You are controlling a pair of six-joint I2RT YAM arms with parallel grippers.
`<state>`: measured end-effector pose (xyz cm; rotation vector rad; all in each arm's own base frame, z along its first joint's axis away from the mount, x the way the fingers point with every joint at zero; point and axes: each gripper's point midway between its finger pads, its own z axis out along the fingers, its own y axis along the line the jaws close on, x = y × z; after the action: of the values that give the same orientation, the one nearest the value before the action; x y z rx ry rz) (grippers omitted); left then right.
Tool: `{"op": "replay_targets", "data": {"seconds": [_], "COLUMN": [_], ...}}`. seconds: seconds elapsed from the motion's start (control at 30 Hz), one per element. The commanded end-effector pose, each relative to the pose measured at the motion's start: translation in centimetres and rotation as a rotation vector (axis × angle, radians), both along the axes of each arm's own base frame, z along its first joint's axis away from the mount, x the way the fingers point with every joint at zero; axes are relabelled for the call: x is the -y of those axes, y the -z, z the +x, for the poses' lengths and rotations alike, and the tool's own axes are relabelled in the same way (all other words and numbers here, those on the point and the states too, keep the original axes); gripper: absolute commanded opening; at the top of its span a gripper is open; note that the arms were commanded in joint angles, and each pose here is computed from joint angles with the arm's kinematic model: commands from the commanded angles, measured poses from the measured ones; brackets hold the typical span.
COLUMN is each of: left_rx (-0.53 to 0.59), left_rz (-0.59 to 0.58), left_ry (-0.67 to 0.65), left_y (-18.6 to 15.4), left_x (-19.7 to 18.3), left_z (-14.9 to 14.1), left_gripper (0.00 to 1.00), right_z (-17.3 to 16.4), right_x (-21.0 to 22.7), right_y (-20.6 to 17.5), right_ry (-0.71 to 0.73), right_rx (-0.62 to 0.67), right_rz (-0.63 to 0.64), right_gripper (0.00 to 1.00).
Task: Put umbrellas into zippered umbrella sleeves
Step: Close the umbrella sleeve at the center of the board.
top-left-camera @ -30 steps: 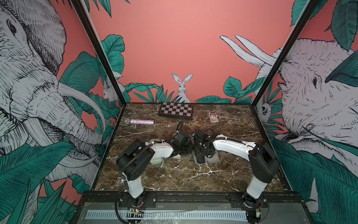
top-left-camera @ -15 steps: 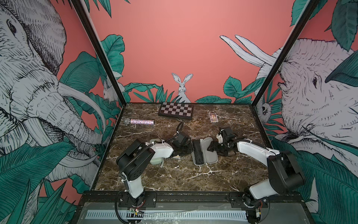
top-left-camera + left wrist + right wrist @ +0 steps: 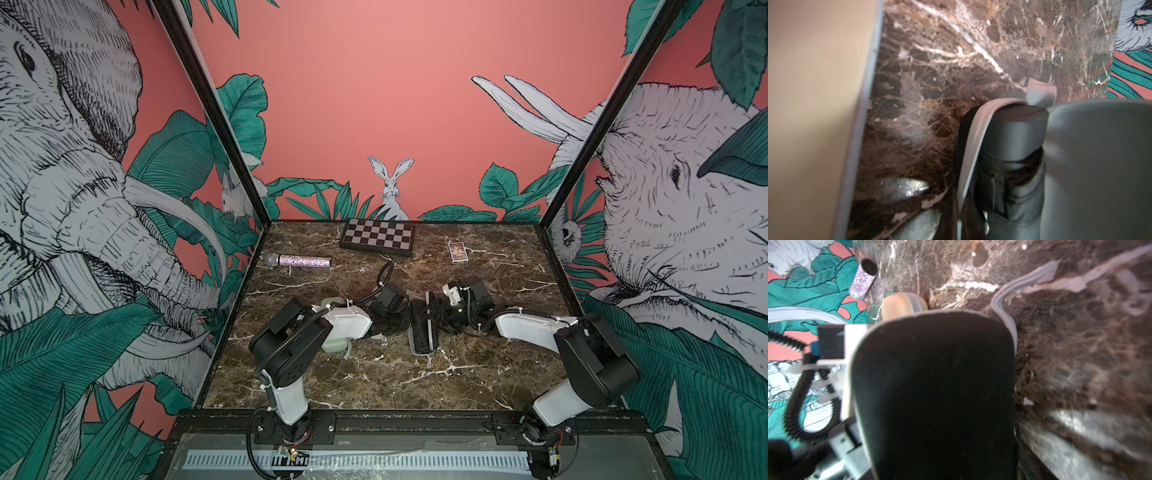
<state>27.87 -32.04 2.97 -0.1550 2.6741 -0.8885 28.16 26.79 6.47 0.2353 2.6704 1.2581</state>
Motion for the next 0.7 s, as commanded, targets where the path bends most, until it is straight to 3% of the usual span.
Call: {"op": "replay_targets", "data": {"seconds": [0.0, 0.1, 0.33, 0.57, 0.67], "left_rx": [0.049, 0.063, 0.039, 0.039, 0.043], "left_rz": [-0.104, -0.122, -0.121, -0.116, -0.105], "left_ry": [0.032, 0.047, 0.078, 0.073, 0.076], "left_y": [-2.7, -3.2, -2.8, -2.7, -2.7], "left_x": [1.2, 0.7, 1.2, 1.1, 0.9], "left_z": [-0.3, -0.2, -0.4, -0.4, -0.4], "left_gripper": [0.09, 0.1, 0.09, 0.09, 0.09], "right_z": [-0.7, -0.8, -1.1, -1.1, -1.2], "right_x": [-0.1, 0.4, 0.8, -0.4, -0.4], "right_y": [2.5, 1.7, -5.6, -3.0, -2.7], "right_ry": [-0.004, -0.009, -0.076, -0.084, -0.104], "right_rx": [-0.031, 0.003, 0.122, 0.075, 0.079], "right_rz": [-0.09, -0.113, -0.15, -0.119, -0.163], "right_gripper": [0.72, 0.71, 0.76, 0.79, 0.84]}}
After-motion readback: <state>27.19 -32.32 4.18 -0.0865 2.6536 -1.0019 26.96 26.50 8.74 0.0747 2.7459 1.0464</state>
